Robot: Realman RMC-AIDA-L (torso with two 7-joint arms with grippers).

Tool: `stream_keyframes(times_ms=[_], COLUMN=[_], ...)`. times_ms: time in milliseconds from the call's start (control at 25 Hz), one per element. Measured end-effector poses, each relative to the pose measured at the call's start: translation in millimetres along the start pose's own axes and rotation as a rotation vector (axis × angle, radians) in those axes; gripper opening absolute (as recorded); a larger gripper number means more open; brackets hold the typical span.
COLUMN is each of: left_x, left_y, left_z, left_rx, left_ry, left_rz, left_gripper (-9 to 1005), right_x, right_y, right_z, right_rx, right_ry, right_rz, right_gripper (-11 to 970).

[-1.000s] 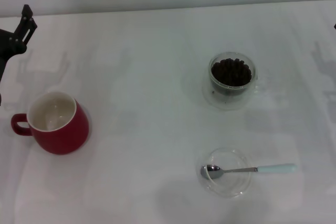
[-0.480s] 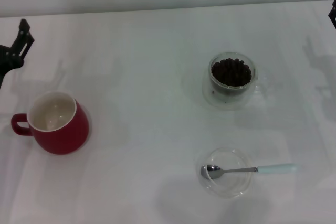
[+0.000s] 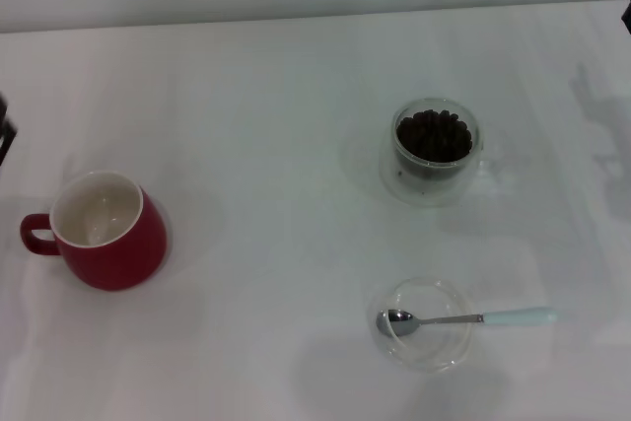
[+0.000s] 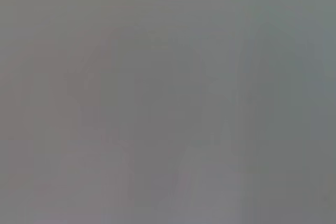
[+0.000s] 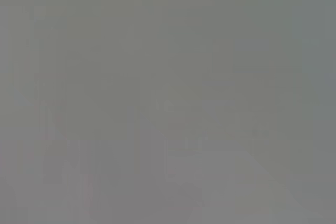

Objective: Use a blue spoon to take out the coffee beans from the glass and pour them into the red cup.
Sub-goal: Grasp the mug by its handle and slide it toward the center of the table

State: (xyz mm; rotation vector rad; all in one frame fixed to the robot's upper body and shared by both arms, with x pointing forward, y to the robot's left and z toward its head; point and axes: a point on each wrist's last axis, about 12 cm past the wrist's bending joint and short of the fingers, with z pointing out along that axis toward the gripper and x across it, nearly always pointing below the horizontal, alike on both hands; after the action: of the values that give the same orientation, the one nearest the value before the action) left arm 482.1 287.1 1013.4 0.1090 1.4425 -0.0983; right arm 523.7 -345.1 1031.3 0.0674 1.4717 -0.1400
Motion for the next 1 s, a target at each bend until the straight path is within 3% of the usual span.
stream_keyframes(times_ms=[120,520,680,1000], left_x=[6,-1,2,10], left_y=[9.9,31.2,32.1,24.2], left_z=[-32,-110,-118,-107], left_rx=[-0.037,-0.136,-0.076,0.099], left_ry=[0.02,-0.033,0.009,0.079], left_rz=[0.031,0.051,0.071,0.121], left_gripper=[892,888,887,888], right_x=[-2,-7,-9,-10], right_y=[1.4,2.7,4.8,5.3], right_z=[3,17,21,22], right_rx=[-0.009,-0.014,-0.017,-0.012], right_ry=[-0.005,-0.016,-0.023,-0.028], right_rz=[-0.009,-0.032,-0.03,-0.024], right_gripper=[857,857,857,857])
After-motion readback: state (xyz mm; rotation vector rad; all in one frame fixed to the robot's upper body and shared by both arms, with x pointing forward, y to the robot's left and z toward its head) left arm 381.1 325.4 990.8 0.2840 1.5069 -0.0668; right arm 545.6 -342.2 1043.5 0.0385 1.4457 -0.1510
